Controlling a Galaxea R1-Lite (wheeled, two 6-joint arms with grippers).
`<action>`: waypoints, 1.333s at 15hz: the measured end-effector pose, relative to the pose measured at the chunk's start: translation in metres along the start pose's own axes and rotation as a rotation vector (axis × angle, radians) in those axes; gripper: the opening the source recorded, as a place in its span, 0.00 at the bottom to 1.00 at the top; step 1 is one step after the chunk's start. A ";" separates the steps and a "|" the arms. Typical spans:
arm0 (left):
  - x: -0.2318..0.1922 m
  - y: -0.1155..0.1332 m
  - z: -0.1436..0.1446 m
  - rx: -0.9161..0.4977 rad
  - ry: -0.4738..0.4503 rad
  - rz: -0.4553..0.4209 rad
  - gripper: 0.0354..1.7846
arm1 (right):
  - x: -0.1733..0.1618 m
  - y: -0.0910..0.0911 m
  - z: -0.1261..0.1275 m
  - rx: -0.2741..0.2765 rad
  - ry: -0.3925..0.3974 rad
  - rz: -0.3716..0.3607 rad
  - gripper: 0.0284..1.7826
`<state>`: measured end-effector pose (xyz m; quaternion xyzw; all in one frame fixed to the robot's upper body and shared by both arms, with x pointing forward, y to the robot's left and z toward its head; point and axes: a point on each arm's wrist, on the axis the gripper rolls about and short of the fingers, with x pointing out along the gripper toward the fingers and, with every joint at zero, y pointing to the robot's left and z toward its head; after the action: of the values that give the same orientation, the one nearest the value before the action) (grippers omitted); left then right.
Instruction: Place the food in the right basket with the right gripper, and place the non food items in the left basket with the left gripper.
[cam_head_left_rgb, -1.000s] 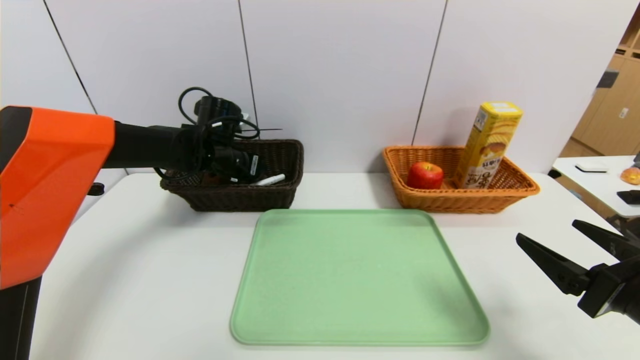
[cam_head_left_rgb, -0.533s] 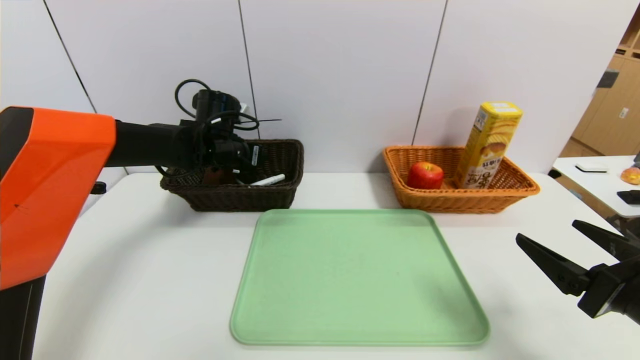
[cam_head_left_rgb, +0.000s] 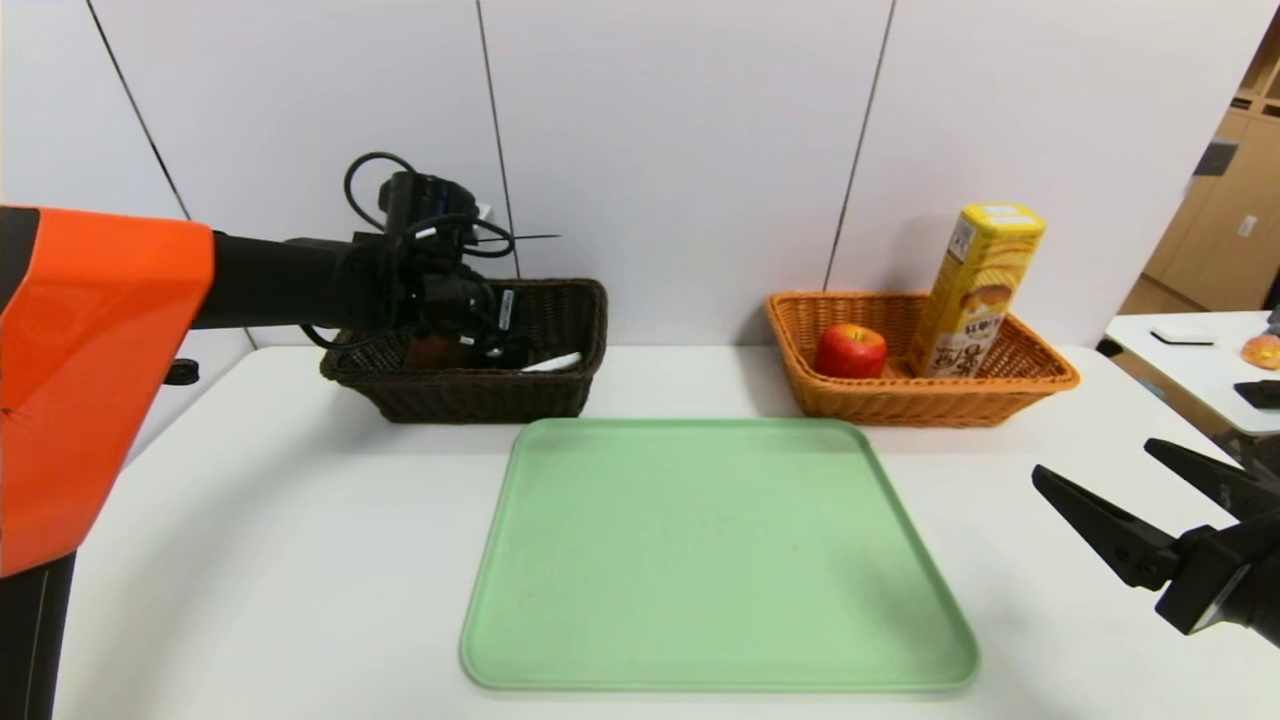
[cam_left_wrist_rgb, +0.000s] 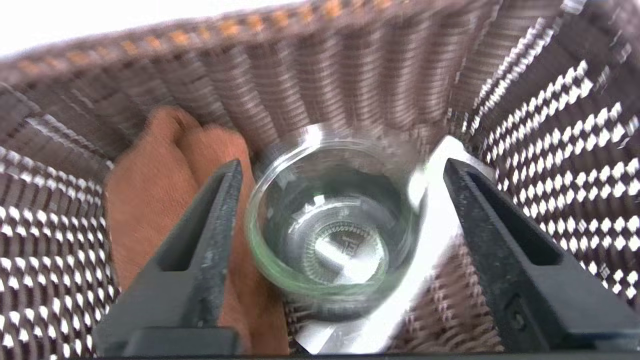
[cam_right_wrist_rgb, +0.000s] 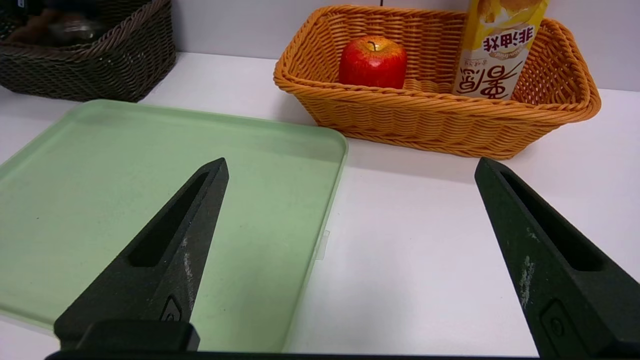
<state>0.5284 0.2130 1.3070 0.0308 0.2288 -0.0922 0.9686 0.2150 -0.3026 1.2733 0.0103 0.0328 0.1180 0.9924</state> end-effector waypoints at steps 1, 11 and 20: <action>0.000 0.000 0.001 -0.002 -0.012 0.002 0.81 | 0.000 0.000 0.000 0.000 -0.001 0.000 0.95; -0.062 0.006 0.024 -0.026 -0.090 0.031 0.92 | 0.001 0.000 0.007 -0.002 -0.029 -0.004 0.95; -0.280 0.036 -0.066 -0.018 -0.216 0.107 0.94 | -0.038 -0.009 0.015 -0.030 0.010 -0.089 0.95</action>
<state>0.2606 0.3015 1.3747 0.0240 0.1217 -0.0408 0.9914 0.1817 -0.3205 1.2908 -0.0067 0.0362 0.0743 0.9966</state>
